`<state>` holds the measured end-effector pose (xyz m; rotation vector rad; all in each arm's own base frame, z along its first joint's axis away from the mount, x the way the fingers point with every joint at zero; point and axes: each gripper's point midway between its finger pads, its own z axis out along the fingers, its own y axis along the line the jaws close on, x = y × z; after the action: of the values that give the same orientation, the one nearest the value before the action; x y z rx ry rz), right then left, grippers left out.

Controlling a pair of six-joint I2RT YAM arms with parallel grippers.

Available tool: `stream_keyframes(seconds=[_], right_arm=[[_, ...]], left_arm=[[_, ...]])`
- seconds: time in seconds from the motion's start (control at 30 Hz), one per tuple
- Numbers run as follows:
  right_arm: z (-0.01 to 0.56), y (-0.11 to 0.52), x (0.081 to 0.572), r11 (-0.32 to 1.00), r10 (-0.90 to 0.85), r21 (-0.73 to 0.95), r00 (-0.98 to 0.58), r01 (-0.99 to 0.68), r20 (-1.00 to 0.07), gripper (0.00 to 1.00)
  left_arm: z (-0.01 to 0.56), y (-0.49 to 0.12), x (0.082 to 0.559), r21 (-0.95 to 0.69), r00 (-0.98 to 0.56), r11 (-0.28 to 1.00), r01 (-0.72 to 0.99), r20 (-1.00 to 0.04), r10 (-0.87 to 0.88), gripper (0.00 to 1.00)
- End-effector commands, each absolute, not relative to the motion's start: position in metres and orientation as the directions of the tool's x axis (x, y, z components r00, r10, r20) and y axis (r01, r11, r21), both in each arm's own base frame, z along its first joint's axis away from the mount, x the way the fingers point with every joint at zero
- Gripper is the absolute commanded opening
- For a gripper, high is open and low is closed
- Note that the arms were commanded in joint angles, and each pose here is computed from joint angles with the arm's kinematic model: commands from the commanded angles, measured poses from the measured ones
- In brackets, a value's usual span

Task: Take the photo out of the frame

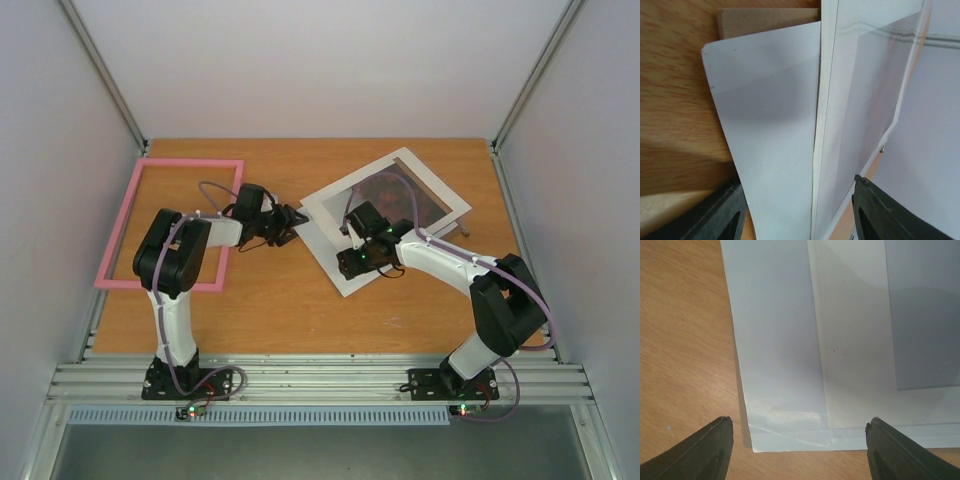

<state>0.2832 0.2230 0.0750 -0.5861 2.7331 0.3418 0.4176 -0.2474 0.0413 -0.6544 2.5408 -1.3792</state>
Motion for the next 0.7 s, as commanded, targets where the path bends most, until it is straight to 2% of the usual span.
stream_keyframes(seconds=[0.0,0.33,0.67], right_arm=[[0.084,0.225,0.287,0.883,-0.339,0.182,-0.856,-0.432,-0.389,0.74],[0.083,0.227,0.287,0.880,-0.340,0.191,-0.858,-0.435,-0.384,0.74],[0.080,0.226,0.287,0.881,-0.344,0.189,-0.861,-0.434,-0.374,0.74]], left_arm=[[0.026,-0.241,0.417,-0.824,-0.875,0.485,-0.294,0.027,-0.484,0.57],[0.049,-0.244,0.425,-0.854,-0.884,0.486,-0.184,-0.072,-0.462,0.50],[0.066,-0.242,0.421,-0.829,-0.879,0.543,-0.132,-0.155,-0.450,0.46]])
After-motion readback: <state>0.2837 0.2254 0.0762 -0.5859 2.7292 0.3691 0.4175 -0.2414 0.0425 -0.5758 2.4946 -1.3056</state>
